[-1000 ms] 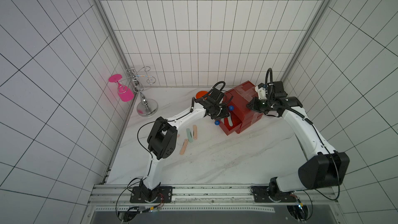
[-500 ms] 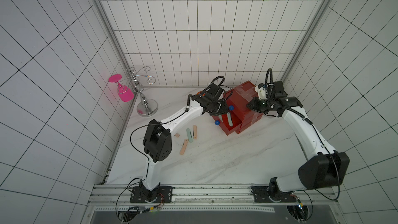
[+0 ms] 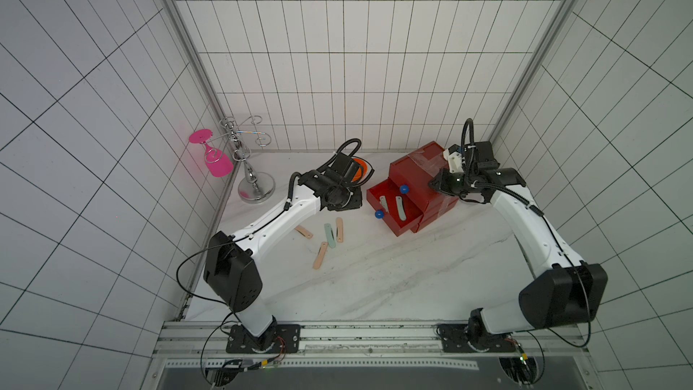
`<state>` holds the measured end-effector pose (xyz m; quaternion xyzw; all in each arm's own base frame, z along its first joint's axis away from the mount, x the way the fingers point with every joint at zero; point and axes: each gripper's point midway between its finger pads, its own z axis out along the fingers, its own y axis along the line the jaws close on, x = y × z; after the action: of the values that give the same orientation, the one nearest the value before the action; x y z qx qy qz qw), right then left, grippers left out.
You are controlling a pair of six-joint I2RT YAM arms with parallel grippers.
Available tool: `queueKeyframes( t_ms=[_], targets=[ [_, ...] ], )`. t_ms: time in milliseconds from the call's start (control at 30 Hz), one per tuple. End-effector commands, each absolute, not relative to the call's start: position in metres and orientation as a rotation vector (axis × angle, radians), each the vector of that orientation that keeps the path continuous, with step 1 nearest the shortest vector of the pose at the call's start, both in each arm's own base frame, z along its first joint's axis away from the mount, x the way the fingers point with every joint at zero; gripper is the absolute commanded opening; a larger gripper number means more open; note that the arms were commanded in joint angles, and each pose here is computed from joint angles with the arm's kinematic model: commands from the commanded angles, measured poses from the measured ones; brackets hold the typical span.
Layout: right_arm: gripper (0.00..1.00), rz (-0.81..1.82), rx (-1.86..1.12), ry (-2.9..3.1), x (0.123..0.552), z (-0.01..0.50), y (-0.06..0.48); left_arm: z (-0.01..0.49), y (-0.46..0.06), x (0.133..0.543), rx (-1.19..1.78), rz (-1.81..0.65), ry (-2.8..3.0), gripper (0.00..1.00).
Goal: Place the fruit knives into the drawer by color
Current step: Pick up the fruit knife from the center of the board.
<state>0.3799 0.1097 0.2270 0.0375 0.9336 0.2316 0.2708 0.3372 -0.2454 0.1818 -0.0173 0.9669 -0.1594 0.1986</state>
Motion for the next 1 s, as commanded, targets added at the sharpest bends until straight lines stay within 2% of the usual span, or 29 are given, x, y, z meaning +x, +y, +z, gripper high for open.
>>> queueKeyframes(
  t_ms=[0,200,533,967],
  targets=[
    [0.16,0.481,0.224,2.963,0.313,0.133,0.095,0.152,-0.209,0.333,-0.082,-0.252,2.765,0.35],
    [0.16,0.476,0.227,2.967,0.312,0.131,0.094,0.116,-0.180,0.336,-0.073,-0.063,2.837,0.35],
    [0.15,0.470,0.229,2.974,0.312,0.130,0.093,0.070,-0.161,0.339,-0.063,0.056,2.919,0.35],
    [0.15,0.471,0.228,2.976,0.312,0.129,0.093,0.030,-0.171,0.341,-0.030,-0.009,3.004,0.35]
  ],
)
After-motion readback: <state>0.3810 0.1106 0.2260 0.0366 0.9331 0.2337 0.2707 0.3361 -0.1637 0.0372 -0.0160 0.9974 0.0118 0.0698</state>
